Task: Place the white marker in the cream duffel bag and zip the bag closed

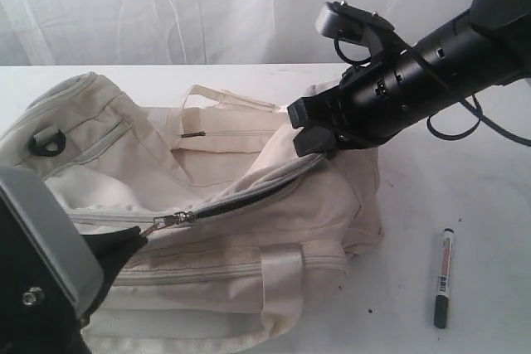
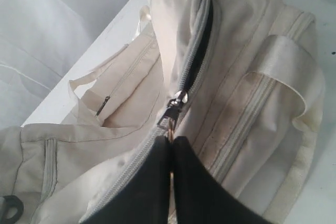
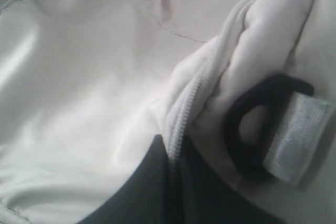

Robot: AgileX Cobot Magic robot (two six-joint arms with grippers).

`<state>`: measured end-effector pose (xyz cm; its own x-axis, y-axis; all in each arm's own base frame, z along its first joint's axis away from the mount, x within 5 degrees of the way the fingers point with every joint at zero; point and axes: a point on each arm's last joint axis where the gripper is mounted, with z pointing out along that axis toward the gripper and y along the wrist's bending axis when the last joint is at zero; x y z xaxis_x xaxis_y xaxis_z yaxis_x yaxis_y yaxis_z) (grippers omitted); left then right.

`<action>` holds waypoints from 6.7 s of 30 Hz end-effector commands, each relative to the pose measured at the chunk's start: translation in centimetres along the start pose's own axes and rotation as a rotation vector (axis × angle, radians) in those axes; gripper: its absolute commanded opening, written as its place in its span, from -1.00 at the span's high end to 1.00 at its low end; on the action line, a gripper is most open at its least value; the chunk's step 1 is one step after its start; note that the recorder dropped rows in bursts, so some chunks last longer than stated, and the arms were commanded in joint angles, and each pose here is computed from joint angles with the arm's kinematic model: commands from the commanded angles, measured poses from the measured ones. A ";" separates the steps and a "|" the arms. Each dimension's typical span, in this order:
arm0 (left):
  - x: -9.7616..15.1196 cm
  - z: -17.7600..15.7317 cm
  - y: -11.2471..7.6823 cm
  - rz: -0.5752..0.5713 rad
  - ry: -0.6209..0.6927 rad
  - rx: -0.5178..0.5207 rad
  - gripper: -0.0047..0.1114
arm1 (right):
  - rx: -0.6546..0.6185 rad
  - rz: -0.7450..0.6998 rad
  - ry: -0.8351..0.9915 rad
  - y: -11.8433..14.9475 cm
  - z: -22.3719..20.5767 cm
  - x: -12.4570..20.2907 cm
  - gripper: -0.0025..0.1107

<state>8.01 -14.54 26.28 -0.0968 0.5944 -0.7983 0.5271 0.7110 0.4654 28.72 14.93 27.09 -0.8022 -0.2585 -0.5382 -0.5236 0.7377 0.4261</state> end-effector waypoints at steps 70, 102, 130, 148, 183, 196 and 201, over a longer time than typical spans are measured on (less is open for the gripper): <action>2.7 -1.2 7.0 -0.156 0.012 -0.196 0.92 | -0.055 -0.512 -0.152 1.6 -7.7 0.2 0.04; 2.5 -1.1 6.9 -0.163 -0.001 -0.173 0.92 | -0.280 -0.929 -0.087 12.6 0.7 2.5 0.04; 2.4 -1.1 6.7 -0.173 -0.010 -0.157 0.92 | -0.290 -0.968 -0.054 13.8 6.5 0.7 0.04; 2.8 -1.2 7.3 -0.156 0.026 -0.223 0.92 | -0.287 -0.962 -0.048 13.6 6.9 0.7 0.72; 4.1 -1.0 7.2 -0.162 0.065 -0.258 0.92 | -0.244 -1.010 0.019 13.9 3.3 1.2 0.89; 4.6 -0.9 7.0 -0.149 0.077 -0.257 0.92 | -0.205 -0.970 0.061 13.8 1.7 1.5 0.89; 5.2 -0.8 6.8 -0.132 0.092 -0.256 0.92 | -0.165 -0.960 0.070 13.5 1.8 1.4 0.89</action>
<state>10.46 -6.89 26.08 -0.2014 0.5136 -0.8340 0.2988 0.8431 0.4471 21.18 26.00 30.32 -0.0272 -0.7402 -0.6718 -0.9945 0.0880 -0.0568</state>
